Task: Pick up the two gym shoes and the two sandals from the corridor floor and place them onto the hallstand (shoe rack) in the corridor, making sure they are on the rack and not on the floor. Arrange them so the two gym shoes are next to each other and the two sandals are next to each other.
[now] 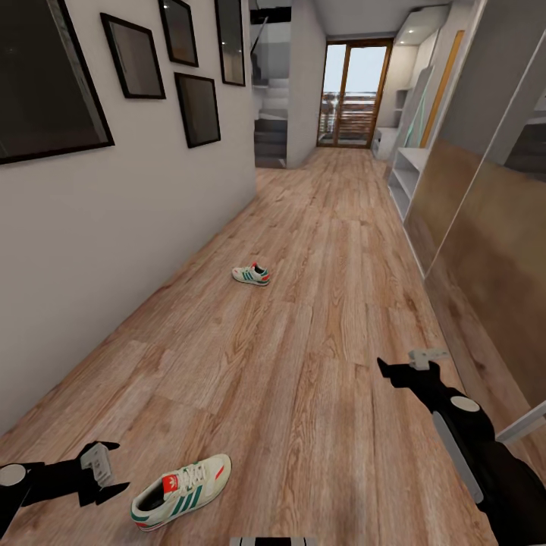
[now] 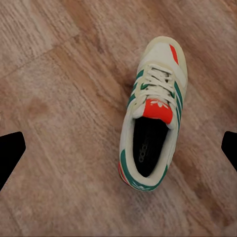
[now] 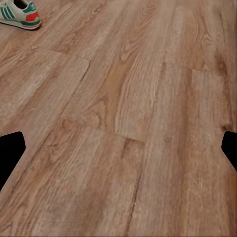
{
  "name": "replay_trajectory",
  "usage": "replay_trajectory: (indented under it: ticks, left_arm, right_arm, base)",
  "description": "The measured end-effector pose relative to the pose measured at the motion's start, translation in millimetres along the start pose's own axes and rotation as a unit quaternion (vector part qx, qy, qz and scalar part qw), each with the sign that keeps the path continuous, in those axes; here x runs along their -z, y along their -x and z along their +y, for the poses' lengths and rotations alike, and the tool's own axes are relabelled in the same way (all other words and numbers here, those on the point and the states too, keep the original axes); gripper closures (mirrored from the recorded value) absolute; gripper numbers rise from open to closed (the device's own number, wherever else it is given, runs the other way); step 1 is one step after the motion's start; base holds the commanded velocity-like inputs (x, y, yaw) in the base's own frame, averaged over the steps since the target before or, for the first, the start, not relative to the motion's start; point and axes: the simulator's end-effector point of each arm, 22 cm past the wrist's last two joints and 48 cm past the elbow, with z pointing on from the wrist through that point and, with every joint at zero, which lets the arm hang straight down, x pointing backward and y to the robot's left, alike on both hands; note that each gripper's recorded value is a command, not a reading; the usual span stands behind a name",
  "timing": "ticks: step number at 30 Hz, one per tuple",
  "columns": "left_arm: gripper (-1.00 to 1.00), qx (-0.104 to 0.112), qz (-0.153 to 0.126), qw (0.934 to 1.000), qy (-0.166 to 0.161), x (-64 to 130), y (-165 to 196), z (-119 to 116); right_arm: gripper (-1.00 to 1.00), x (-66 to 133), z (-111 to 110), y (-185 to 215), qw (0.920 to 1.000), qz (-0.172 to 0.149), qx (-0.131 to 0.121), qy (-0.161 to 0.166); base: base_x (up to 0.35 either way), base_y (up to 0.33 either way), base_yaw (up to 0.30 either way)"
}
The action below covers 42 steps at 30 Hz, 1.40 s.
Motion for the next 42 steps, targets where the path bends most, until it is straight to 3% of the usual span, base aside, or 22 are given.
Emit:
replay_trajectory:
  ticks: [8,22,31,42]
  left_arm:
    - [-1.0,-0.01,0.016,0.9998,-0.008,-0.6,-3,-2]
    - [-1.0,0.003,0.063,0.9977,-0.027,3.6,-15,-1]
    - [-1.0,0.026,0.064,0.9968,-0.041,5.9,-6,4]
    - [-1.0,0.041,0.056,0.9956,-0.062,11.9,4,12]
  right_arm:
    - [-1.0,1.0,-2,4,1.0,-0.005,0.001,-0.001]
    - [-1.0,1.2,-2,5,1.0,-0.006,0.001,-0.001]
    - [-1.0,1.3,-1,5,1.0,-0.006,0.001,-0.001]
    - [-1.0,1.3,-1,5,1.0,-0.006,0.001,-0.001]
  base:
    - [0.0,0.0,0.0]
    - [0.0,0.0,0.0]
    - [0.0,0.0,0.0]
    - [0.0,0.0,0.0]
